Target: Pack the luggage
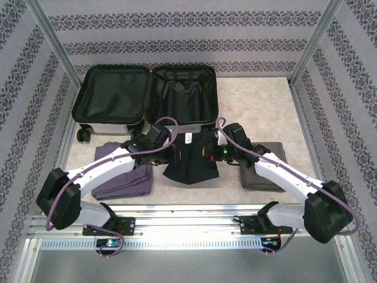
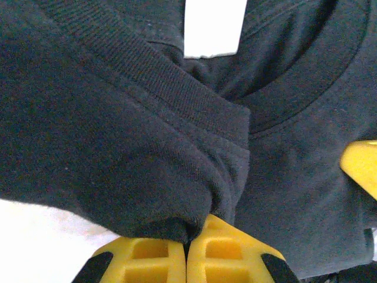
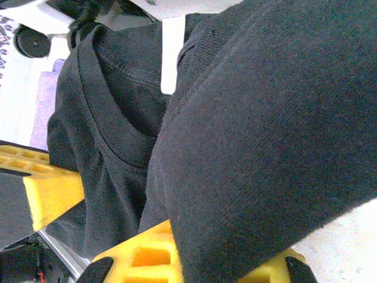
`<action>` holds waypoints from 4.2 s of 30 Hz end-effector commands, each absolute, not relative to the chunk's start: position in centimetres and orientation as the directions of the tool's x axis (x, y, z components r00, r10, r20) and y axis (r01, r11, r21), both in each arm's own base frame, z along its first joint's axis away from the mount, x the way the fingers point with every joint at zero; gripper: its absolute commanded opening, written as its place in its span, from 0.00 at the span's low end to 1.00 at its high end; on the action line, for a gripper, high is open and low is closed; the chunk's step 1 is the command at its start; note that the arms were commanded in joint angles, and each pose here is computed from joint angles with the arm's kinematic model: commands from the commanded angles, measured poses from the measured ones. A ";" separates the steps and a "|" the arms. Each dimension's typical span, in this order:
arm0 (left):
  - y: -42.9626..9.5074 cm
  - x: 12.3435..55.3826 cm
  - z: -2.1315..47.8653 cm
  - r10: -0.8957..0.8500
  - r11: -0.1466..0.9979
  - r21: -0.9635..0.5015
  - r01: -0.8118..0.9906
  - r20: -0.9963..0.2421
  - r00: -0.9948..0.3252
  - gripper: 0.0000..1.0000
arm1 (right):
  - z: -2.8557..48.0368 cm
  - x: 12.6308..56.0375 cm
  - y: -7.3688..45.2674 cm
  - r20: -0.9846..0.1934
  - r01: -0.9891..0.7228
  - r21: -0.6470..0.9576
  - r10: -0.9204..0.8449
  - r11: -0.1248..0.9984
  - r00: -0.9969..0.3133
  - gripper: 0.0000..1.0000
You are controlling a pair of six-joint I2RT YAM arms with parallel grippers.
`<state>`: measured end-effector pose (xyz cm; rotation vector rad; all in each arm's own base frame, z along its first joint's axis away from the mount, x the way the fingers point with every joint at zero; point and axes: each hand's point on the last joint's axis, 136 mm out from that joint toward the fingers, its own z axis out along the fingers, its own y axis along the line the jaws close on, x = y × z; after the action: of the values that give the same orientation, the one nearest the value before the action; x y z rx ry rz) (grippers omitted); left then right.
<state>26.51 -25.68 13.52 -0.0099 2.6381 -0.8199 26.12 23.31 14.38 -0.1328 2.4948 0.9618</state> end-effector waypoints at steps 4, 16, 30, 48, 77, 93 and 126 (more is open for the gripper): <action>-26.0 28.1 19.2 -0.091 0.831 -0.520 0.197 -0.477 -0.874 0.00 | 21.0 28.3 24.4 -0.562 -0.370 0.642 0.083 0.672 -0.823 0.00; -24.6 36.0 24.8 -0.126 0.855 -0.466 0.227 -0.612 -0.781 0.00 | 26.7 35.5 24.6 -0.625 -0.408 0.649 0.144 0.641 -0.767 0.00; -22.4 51.1 25.1 -0.199 0.813 -0.526 0.250 -0.654 -0.730 0.00 | 25.7 49.8 24.5 -0.618 -0.332 0.658 0.233 0.676 -0.751 0.00; -18.9 60.2 18.7 -0.322 0.771 -0.611 0.179 -0.617 -0.718 0.49 | 16.8 58.9 24.7 -0.550 -0.223 0.614 0.209 0.757 -0.808 0.38; -12.8 50.5 25.1 -0.386 0.834 -0.547 0.075 -0.674 -0.630 0.83 | 19.8 57.5 25.4 -0.592 -0.312 0.581 0.128 0.751 -0.795 0.63; -10.3 41.3 21.8 -0.346 0.899 -0.437 -0.035 -0.657 -0.670 0.84 | 13.2 58.6 26.5 -0.523 -0.254 0.593 0.126 0.764 -0.843 0.64; -6.8 26.8 7.0 -0.441 0.894 -0.239 -0.380 -0.309 -0.843 0.82 | 23.6 48.5 24.1 -0.652 -0.423 0.627 0.144 0.654 -0.744 0.67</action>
<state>27.38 -5.67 8.34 -0.5909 2.6603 -0.2065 49.73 23.84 24.18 -0.1881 2.1835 1.0453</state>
